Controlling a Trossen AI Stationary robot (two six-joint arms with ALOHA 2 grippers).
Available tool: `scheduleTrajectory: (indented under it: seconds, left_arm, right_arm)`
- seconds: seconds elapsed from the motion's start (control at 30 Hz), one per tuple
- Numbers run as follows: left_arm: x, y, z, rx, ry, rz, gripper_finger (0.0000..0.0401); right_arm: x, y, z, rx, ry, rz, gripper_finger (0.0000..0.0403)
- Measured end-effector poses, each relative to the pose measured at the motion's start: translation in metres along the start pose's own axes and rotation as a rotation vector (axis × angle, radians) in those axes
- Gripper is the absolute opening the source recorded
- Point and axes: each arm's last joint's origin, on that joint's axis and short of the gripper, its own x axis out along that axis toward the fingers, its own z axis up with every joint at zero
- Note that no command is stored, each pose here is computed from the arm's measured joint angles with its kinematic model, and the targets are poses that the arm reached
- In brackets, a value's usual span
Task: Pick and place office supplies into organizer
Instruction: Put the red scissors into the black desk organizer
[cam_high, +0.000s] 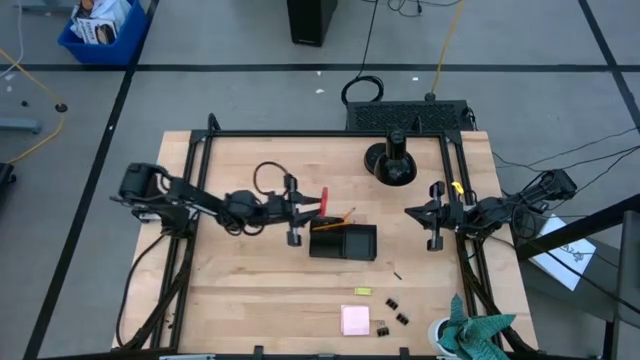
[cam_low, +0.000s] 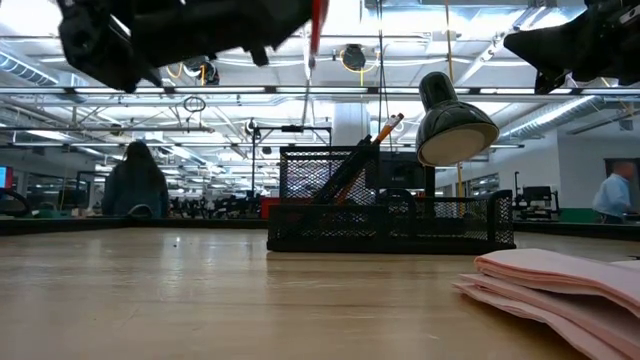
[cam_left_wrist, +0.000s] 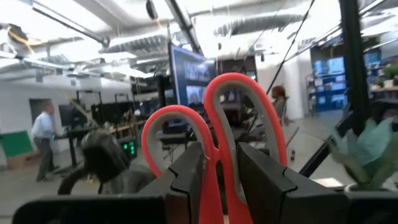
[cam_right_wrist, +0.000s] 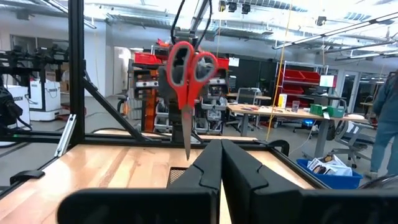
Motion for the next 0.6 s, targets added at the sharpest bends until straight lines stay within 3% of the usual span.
scheduleTrajectory:
  seconds: [0.3,0.6]
  left_arm:
    - [0.008,0.006,-0.028,-0.096,0.089,0.007,0.0097]
    - [0.007,-0.006,-0.038,-0.063,0.177,-0.043,0.0097]
  right_arm:
    - [0.0,0.0,0.0,-0.003,0.003,0.001,0.0004]
    - [0.0,0.0,0.0,-0.02,0.004,0.001,0.0004]
